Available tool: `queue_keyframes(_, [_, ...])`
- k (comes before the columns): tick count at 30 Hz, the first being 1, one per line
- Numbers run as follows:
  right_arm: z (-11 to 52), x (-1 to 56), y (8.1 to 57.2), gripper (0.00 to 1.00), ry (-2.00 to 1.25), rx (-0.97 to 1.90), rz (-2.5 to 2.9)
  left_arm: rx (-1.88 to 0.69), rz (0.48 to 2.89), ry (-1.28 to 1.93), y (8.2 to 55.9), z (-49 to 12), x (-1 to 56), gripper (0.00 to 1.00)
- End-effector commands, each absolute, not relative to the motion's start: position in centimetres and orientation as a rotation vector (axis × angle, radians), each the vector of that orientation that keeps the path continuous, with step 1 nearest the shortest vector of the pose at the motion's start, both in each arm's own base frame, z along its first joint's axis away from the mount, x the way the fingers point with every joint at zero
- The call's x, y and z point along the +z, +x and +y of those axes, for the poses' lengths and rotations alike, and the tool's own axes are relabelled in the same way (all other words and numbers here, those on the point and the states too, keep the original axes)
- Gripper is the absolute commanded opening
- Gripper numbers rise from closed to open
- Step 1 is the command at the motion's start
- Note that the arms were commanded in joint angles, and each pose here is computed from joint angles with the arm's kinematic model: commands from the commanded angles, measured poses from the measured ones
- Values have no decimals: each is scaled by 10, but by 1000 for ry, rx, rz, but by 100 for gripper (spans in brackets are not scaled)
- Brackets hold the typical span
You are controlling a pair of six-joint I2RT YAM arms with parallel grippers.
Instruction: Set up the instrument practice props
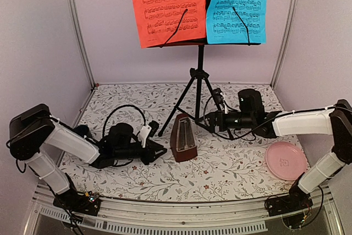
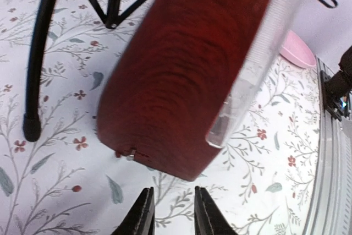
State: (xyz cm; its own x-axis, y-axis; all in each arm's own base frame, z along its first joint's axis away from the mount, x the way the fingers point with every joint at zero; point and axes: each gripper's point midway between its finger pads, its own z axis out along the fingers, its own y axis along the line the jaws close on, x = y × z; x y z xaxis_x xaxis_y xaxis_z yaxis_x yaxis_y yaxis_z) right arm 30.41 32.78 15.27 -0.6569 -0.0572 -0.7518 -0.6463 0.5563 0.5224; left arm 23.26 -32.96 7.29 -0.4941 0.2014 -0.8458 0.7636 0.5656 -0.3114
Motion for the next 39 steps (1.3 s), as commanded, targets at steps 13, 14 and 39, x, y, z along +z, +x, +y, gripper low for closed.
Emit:
queue_keyframes(13, [366, 204, 278, 99, -540, 1112, 2016, -761, 1807, 809, 257, -309, 75, 43])
queue_keyframes(14, [369, 204, 279, 99, -539, 1100, 2020, -761, 1804, 820, 257, -310, 72, 46])
queue_keyframes(39, [404, 190, 287, 94, -625, 1049, 2042, -814, 1632, 1019, 238, -349, 29, 90])
